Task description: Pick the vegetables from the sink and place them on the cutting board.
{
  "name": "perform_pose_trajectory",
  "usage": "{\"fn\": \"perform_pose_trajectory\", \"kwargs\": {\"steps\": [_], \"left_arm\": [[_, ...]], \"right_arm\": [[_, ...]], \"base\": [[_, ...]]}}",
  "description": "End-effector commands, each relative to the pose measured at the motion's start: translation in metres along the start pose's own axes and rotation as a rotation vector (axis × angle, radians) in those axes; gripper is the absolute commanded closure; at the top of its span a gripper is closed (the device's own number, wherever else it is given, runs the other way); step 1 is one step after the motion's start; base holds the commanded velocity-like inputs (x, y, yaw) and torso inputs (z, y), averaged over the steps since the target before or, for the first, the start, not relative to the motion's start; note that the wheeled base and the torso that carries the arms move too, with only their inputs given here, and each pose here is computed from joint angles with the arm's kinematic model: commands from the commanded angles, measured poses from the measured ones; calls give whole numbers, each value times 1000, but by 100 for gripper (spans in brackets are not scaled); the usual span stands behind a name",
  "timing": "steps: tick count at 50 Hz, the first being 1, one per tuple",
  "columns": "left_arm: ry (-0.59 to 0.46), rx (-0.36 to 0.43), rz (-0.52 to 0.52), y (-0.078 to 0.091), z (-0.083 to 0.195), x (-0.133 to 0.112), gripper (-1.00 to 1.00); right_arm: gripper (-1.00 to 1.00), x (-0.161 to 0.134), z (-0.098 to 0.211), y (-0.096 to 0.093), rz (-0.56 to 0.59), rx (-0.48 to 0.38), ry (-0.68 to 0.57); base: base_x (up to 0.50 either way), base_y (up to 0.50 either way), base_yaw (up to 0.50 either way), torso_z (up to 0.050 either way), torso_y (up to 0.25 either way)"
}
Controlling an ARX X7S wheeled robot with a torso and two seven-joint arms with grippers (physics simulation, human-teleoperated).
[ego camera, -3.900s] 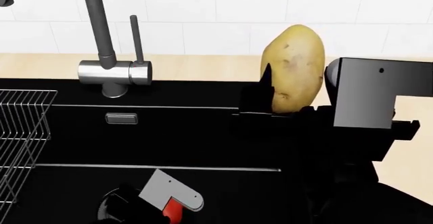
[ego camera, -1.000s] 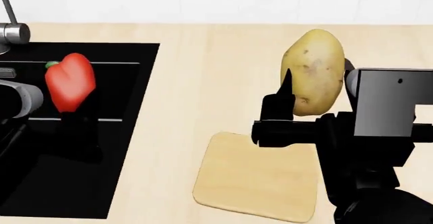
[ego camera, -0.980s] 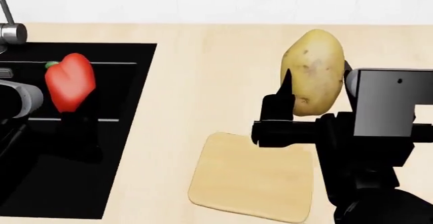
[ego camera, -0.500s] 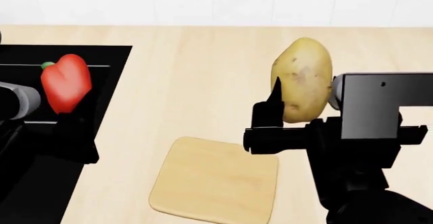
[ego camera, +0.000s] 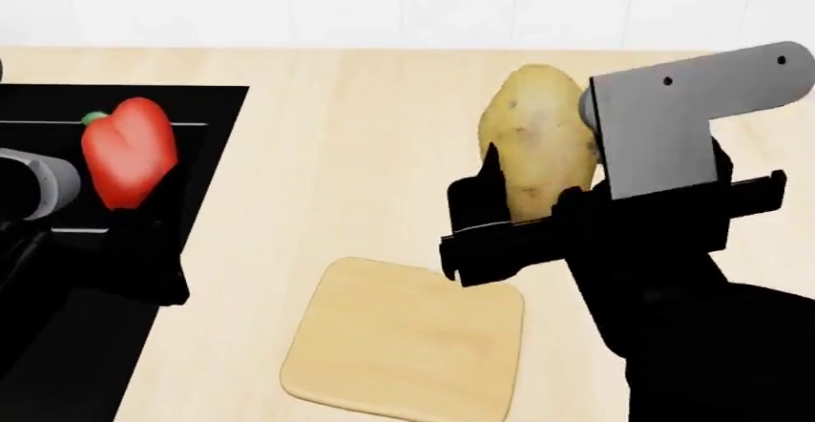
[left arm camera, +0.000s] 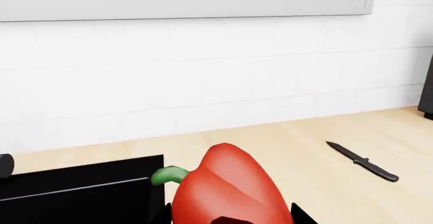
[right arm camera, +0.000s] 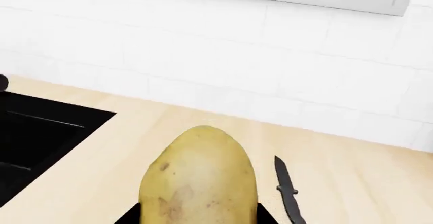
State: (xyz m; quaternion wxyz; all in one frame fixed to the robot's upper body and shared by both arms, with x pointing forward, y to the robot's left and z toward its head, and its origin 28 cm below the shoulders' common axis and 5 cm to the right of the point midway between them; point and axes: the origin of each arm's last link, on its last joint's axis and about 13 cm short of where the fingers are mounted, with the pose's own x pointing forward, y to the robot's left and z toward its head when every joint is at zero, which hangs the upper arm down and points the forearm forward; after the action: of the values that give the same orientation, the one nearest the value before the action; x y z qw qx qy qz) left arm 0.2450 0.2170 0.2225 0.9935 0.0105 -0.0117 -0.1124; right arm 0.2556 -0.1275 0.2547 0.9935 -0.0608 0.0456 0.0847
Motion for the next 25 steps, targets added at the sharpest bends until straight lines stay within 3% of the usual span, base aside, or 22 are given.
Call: {"fn": "perform_pose_trajectory", "kwargs": {"steps": [1, 9, 25], "left_arm": [[-7, -7, -4, 0, 6, 0, 100], [-12, -13, -7, -1, 5, 0, 100], [-9, -9, -12, 0, 4, -3, 100]], "right_arm": [[100, -5, 28, -6, 171, -80, 200], [100, -9, 23, -2, 198, -170, 328], [100, 6, -3, 11, 217, -196, 320]], "base": [[0, 0, 0, 0, 0], [0, 0, 0, 0, 0], [0, 0, 0, 0, 0]]}}
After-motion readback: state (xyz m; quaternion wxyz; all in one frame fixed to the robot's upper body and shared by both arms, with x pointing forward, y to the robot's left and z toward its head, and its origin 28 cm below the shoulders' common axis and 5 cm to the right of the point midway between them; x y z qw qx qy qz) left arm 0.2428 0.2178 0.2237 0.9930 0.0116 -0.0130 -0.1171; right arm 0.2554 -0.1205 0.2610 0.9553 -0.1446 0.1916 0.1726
